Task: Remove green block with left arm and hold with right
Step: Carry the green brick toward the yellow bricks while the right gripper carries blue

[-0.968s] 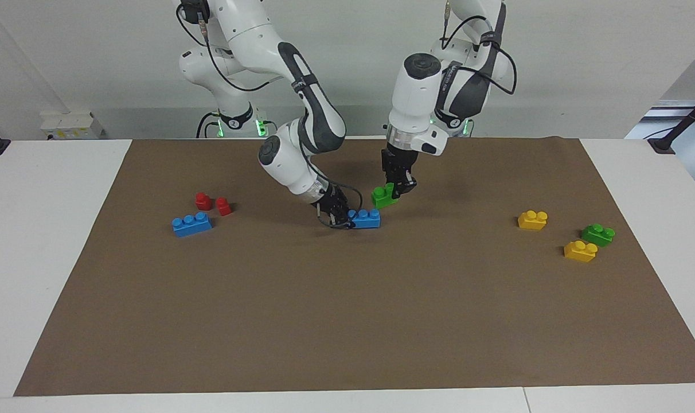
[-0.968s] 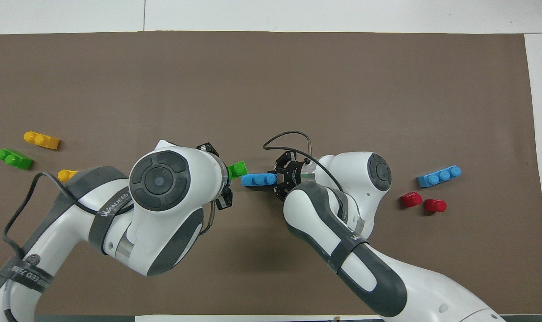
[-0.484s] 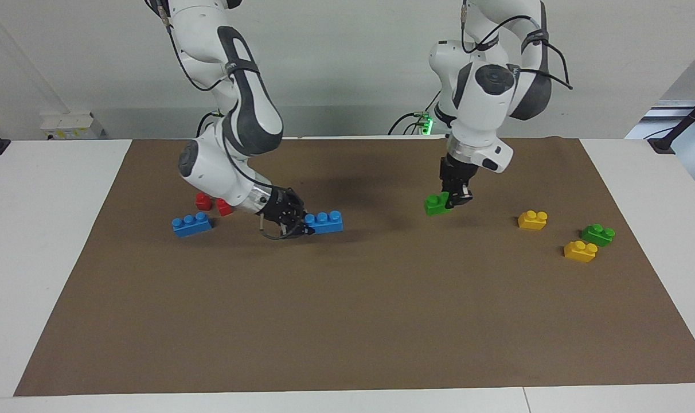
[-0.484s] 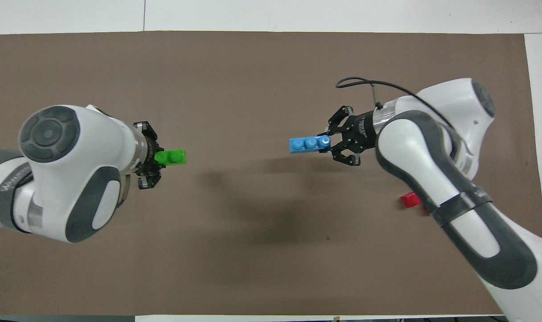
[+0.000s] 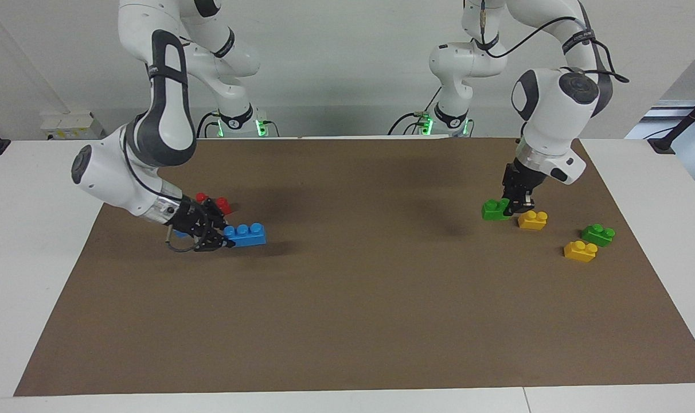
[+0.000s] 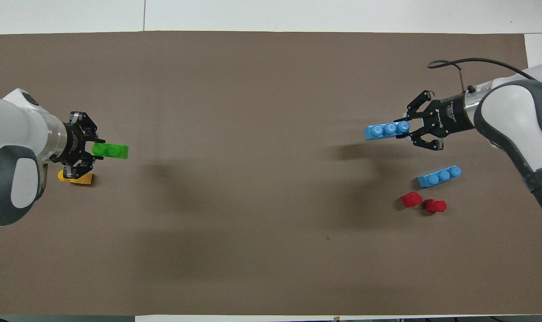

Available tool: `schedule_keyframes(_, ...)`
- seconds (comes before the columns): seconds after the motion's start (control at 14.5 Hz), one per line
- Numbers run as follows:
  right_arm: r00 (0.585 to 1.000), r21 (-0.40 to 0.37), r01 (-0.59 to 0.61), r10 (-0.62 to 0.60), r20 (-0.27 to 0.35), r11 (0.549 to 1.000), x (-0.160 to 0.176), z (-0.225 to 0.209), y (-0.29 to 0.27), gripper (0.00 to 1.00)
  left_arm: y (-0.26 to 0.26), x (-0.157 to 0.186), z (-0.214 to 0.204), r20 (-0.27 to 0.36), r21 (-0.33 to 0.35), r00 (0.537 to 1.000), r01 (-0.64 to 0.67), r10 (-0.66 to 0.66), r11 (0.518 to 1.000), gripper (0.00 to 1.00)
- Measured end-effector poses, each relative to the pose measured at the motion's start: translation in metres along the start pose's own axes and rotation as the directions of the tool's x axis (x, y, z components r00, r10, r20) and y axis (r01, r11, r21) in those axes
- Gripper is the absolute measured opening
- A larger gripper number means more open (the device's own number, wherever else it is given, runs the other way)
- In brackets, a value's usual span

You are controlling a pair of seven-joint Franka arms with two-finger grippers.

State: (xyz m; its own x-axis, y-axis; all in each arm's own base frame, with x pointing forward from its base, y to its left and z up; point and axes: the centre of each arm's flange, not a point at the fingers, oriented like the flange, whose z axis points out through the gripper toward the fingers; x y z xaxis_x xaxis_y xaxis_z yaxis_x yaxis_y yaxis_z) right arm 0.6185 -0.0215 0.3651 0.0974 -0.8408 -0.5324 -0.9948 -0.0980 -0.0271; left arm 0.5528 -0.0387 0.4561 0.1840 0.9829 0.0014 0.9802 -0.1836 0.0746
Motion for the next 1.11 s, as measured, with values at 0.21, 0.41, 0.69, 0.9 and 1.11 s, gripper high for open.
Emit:
schedule_keyframes(0.21,1.000,-0.028,-0.001,0.001,0.007,1.000,0.025,0.023,0.000,0.35,0.003,0.032,0.012,-0.006,-0.023,0.998,-0.069,0.069,0.997,0.36)
schedule_keyframes(0.41,1.000,-0.033,-0.009,0.009,0.000,0.999,0.046,0.043,-0.001,0.35,0.006,0.055,0.031,-0.011,-0.026,0.987,-0.163,0.162,0.986,0.36)
schedule_keyframes(0.69,1.000,-0.021,-0.001,0.001,-0.008,1.000,0.077,0.049,0.002,0.35,0.013,0.084,0.063,-0.016,-0.031,0.972,-0.233,0.233,0.972,0.36)
schedule_keyframes(0.9,1.000,-0.013,-0.009,0.009,-0.012,1.000,0.085,0.047,0.004,0.35,0.022,0.102,0.081,-0.013,-0.025,0.966,-0.259,0.259,0.966,0.36)
schedule_keyframes(1.11,1.000,-0.019,-0.005,0.005,-0.008,1.000,0.082,0.050,0.004,0.35,0.037,0.106,0.097,-0.006,-0.020,0.964,-0.267,0.267,0.963,0.36)
